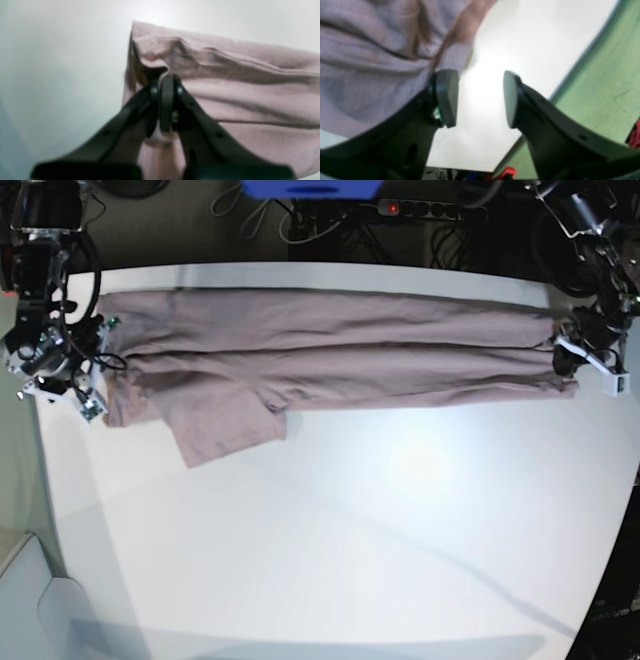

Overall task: Layout the t-shirt on the table in an organized manner, then fold the t-shirt properly
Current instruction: 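Regrasp the strip ends with both grippers and pull them apart to straighten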

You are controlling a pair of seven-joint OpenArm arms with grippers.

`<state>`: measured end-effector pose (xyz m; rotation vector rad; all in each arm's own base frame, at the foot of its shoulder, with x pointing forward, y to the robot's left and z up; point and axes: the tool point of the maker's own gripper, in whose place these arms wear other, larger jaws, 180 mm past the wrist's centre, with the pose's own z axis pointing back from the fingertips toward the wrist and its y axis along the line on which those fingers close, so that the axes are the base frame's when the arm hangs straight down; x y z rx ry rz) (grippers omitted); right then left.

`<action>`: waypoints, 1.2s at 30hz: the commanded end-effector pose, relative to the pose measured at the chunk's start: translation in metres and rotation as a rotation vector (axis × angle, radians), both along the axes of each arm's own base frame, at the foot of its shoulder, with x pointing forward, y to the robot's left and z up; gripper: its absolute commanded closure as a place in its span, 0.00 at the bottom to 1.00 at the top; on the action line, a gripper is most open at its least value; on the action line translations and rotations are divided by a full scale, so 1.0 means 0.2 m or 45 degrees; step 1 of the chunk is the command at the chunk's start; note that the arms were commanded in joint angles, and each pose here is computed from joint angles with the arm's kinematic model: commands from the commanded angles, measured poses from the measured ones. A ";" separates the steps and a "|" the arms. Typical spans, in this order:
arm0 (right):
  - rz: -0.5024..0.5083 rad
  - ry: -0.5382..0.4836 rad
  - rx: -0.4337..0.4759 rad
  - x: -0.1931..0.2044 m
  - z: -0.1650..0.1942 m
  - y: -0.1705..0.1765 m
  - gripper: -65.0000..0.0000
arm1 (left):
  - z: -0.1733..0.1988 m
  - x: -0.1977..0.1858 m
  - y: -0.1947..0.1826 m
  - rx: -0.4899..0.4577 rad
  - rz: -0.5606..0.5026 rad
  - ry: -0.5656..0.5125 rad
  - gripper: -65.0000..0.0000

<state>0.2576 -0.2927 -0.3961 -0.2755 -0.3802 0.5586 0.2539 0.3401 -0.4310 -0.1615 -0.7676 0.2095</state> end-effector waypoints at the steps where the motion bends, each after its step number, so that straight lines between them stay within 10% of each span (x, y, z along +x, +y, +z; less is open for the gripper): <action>1: 0.003 -0.067 -0.034 0.05 0.09 -0.03 0.52 | -0.02 -0.04 0.04 0.044 0.001 0.065 0.99; 13: 0.071 -0.323 0.039 0.44 0.42 0.28 0.49 | -0.02 -0.04 0.03 0.040 0.001 0.065 0.99; 24: 0.033 -0.183 0.387 0.79 0.19 0.56 0.49 | -0.03 -0.04 0.01 0.027 0.001 0.067 0.99; 36: 0.018 -0.092 0.577 0.74 -0.08 0.69 0.57 | -0.05 -0.07 0.01 0.025 0.001 0.085 0.99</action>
